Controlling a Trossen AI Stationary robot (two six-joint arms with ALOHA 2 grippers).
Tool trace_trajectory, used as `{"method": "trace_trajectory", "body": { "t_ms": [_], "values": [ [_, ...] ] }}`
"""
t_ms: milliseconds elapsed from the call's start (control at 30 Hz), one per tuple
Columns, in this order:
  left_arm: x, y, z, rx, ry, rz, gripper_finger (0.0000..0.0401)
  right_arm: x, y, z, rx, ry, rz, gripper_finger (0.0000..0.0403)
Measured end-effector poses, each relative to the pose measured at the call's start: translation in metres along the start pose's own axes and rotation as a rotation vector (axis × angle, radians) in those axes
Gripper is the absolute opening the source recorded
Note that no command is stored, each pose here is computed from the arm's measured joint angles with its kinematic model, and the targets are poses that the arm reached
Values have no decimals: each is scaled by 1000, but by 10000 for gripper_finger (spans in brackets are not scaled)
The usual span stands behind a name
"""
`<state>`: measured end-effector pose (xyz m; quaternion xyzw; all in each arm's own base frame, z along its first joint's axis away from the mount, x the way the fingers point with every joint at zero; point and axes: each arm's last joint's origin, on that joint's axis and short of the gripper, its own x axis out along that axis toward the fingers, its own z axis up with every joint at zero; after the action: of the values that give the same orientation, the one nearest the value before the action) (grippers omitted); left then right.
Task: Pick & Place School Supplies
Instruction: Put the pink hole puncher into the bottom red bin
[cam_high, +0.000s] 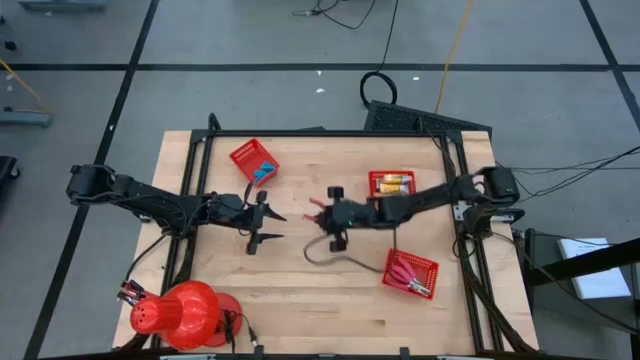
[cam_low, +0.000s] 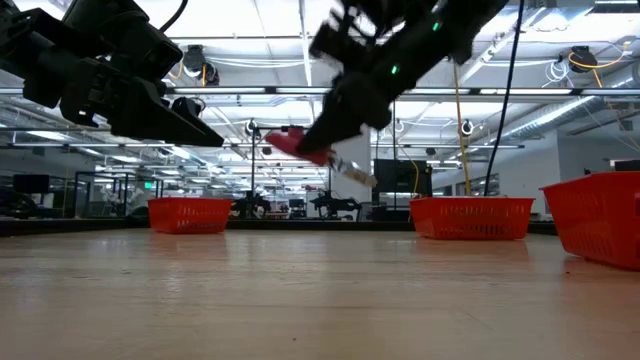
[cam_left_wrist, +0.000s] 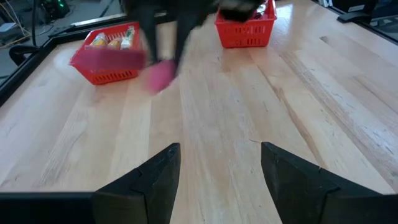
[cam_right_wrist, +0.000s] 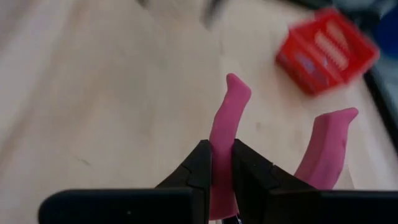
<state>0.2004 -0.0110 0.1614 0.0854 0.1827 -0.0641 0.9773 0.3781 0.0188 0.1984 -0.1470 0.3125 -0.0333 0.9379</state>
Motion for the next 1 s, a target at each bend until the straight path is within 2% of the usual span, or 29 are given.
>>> {"method": "trace_trajectory", "body": {
  "t_ms": [200, 467, 800, 1000],
  "values": [
    [0, 0, 0, -1, 0, 0, 227, -32, 39, 25, -99, -109, -43, 31],
    [0, 0, 0, -3, 0, 0, 227, -77, 91, 38, -155, -154, -107, 31],
    [0, 0, 0, -13, 0, 0, 227, -127, 146, 14, -96, -48, -204, 31],
    [0, 0, 0, -27, 0, 0, 227, -147, 168, -5, -12, -2, -191, 31]
  ]
}}
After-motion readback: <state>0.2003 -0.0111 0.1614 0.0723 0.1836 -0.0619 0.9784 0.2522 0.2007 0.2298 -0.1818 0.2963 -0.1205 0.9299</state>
